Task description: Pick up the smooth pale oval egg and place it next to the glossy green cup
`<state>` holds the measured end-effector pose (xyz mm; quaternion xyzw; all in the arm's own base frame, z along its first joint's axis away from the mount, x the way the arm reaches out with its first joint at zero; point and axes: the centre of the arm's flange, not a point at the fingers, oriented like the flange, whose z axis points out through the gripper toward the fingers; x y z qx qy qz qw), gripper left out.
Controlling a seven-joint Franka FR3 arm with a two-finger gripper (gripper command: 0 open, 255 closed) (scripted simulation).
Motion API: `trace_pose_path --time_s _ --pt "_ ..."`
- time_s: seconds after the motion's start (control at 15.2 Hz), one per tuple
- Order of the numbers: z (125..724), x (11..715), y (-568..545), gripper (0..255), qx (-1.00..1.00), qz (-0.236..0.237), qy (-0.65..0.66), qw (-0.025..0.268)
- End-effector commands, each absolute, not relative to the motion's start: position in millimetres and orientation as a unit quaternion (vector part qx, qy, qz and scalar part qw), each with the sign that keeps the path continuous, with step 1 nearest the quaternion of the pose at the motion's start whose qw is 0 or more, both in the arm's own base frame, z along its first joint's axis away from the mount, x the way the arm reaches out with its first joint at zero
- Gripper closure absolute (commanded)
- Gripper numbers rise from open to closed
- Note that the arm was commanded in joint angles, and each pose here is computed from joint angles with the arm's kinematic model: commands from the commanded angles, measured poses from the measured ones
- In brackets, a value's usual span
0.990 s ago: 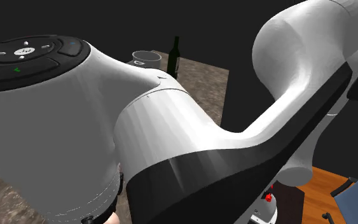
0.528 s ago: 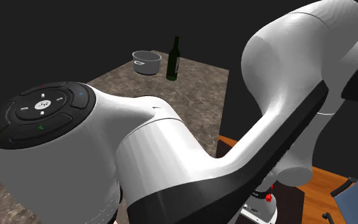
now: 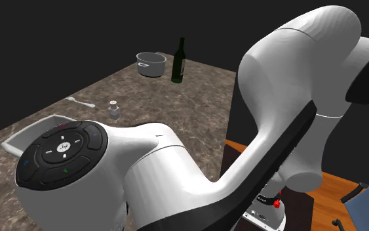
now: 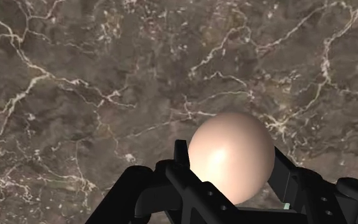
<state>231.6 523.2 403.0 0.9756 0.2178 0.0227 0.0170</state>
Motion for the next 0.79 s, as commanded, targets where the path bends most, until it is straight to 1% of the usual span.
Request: trace_pose_path --time_s 0.0,0.73 --pt "391.6 232.7 523.7 255 0.976 0.023 0.218 0.017" --pt "336.0 232.7 523.7 255 0.976 0.023 0.218 0.017"
